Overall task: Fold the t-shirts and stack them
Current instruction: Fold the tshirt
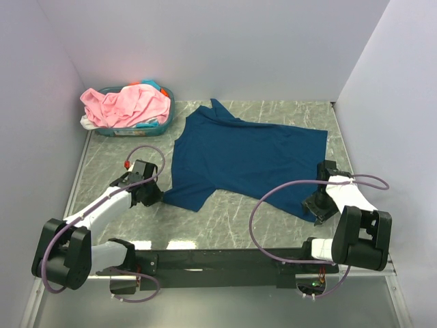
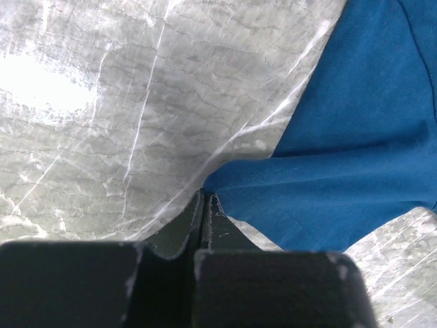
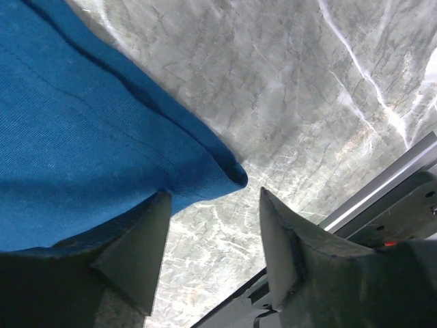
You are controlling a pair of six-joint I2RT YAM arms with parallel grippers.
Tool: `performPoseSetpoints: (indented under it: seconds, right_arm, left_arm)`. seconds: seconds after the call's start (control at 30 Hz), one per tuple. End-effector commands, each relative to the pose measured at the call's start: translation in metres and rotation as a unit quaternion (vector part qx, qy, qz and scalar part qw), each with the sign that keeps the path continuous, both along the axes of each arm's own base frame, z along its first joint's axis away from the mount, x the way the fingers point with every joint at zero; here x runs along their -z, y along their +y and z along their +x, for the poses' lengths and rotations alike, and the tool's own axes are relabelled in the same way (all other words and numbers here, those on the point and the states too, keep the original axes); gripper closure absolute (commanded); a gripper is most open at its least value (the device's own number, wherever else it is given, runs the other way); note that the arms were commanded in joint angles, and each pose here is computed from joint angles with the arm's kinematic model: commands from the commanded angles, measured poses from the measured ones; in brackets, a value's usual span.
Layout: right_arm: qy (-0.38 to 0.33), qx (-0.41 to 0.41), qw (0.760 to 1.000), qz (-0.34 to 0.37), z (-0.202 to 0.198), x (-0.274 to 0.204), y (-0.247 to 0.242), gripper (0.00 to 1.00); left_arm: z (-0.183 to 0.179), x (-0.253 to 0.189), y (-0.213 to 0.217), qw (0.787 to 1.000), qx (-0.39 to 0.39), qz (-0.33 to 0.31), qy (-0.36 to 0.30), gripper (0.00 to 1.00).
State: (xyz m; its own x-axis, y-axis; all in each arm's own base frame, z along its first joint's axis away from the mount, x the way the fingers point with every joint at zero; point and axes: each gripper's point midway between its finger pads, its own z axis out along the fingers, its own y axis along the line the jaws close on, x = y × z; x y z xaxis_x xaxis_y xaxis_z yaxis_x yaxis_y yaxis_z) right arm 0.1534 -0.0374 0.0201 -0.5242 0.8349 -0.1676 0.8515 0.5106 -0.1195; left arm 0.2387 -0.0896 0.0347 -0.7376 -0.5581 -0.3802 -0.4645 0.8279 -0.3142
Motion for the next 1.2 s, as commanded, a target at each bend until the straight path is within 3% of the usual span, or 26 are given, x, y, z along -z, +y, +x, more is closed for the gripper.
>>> performPoseSetpoints:
  seconds: [0.0, 0.37, 0.6, 1.07, 1.17]
  right_arm:
    - [0.005, 0.014, 1.0, -0.015, 0.002, 0.002, -0.006, 0.4]
    - [0.009, 0.011, 1.0, -0.015, 0.007, 0.014, -0.007, 0.62]
    - [-0.001, -0.003, 1.0, -0.009, 0.014, 0.007, -0.007, 0.84]
    - [0.012, -0.058, 0.998, 0.021, 0.02, -0.028, 0.001, 0.92]
    - [0.01, -0.062, 0.998, 0.026, 0.021, -0.031, 0.003, 0.92]
  left_arm:
    - [0.011, -0.016, 0.003, 1.0, -0.001, 0.007, -0.025, 1.0]
    - [0.011, -0.019, 0.002, 1.0, 0.0, 0.004, -0.026, 1.0]
    - [0.017, -0.025, 0.0, 0.999, 0.004, 0.003, -0.033, 1.0]
    - [0.013, -0.044, -0.003, 0.999, -0.003, -0.014, -0.033, 1.0]
    - [0.02, -0.054, -0.012, 0.998, 0.028, -0.026, -0.05, 1.0]
